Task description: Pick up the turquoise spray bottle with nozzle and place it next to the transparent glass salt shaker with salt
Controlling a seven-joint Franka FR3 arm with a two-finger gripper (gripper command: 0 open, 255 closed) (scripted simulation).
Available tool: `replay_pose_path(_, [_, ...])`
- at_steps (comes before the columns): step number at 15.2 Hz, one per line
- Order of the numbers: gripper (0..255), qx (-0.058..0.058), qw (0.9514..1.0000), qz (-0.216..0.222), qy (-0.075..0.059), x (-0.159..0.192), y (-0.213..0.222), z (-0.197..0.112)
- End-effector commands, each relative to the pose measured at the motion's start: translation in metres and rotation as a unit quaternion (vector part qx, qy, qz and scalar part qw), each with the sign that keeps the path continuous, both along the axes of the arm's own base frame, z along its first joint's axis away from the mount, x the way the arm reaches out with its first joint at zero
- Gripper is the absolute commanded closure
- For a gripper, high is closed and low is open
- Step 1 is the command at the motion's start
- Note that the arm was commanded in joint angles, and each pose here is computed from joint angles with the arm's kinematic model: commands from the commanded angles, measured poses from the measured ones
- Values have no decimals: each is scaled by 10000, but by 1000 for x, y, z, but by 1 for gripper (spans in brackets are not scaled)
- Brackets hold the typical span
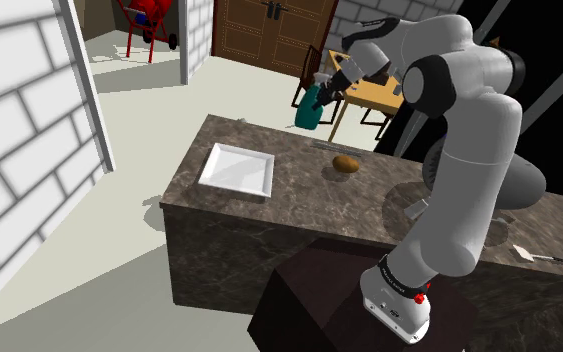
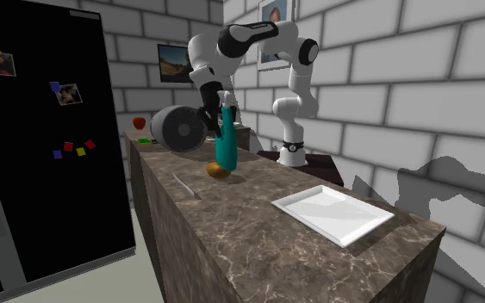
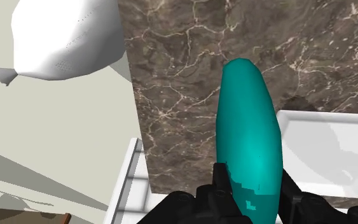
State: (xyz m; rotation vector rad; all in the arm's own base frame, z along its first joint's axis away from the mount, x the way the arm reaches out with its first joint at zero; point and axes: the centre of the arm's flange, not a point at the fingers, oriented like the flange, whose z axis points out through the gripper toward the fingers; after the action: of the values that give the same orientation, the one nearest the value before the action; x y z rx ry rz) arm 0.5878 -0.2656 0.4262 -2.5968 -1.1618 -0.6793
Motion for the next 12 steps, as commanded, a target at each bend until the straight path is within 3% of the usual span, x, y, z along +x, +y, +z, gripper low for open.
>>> replay_pose_path(1, [255,0,10000,-1,1,0,0,10])
replay_pose_path(12, [255,0,10000,-1,1,0,0,68])
